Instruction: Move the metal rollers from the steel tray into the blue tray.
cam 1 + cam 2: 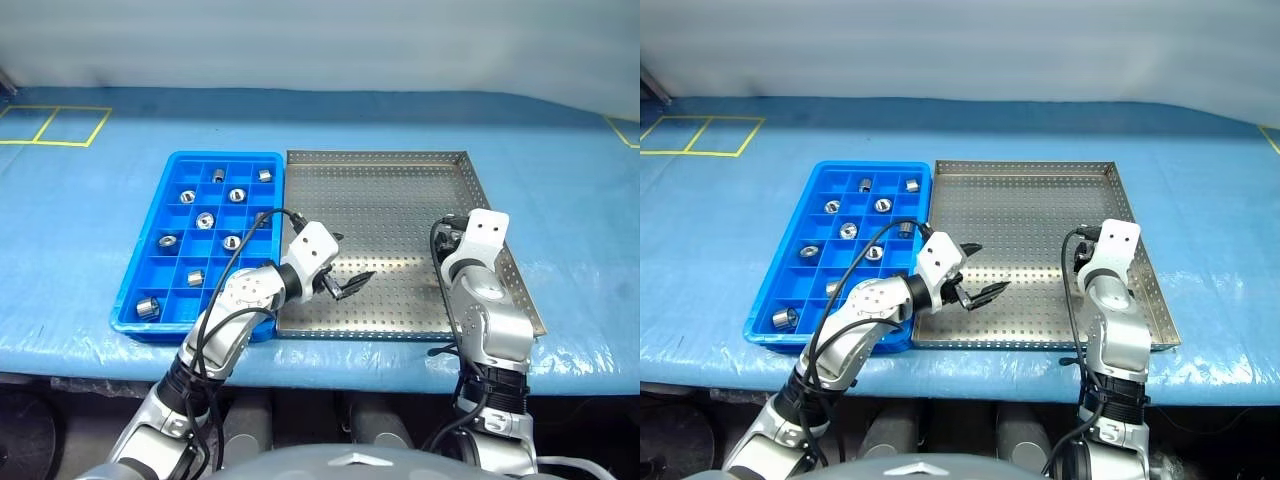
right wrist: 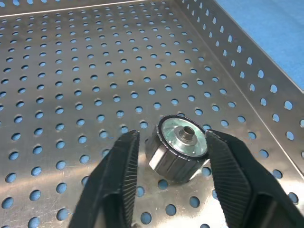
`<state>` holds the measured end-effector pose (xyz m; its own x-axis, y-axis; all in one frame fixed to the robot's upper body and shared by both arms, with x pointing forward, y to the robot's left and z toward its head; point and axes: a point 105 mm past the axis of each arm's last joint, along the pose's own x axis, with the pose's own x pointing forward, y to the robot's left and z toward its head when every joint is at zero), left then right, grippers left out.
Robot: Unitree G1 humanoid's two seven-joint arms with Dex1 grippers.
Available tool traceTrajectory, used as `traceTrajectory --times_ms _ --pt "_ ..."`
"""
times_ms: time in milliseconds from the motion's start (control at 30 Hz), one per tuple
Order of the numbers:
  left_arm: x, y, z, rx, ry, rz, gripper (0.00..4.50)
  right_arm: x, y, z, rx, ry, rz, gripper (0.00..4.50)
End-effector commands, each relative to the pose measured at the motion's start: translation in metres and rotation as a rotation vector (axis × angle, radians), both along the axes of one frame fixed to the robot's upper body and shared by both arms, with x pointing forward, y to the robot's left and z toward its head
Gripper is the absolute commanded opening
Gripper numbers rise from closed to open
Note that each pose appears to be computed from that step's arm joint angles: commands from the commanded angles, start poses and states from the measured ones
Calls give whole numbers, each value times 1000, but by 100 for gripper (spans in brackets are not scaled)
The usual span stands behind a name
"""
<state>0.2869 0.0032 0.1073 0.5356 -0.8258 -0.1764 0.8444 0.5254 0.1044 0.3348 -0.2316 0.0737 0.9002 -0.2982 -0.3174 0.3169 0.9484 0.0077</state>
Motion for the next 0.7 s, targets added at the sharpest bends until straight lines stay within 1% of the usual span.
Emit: traceTrajectory --times_ms 33,100,167,233,267,567,700 --pt "-4 -3 15 -20 -54 -16 450 4 -2 14 -8 -44 -8 177" --pt "-4 -3 15 -20 -55 -16 450 5 -1 15 -3 -49 -2 177" --pt "-4 -4 15 -19 -56 -17 450 5 1 15 7 -54 2 140" --pt "-4 -4 15 -19 -56 -16 450 5 1 15 9 -54 5 90" --pt "-5 -4 15 -19 -56 -16 450 5 1 15 6 -52 8 75" --pt "-3 -3 15 -15 -56 -12 450 8 7 17 23 -66 44 75" --pt "-3 -3 15 -16 -58 -9 450 9 13 25 -4 -86 75 75"
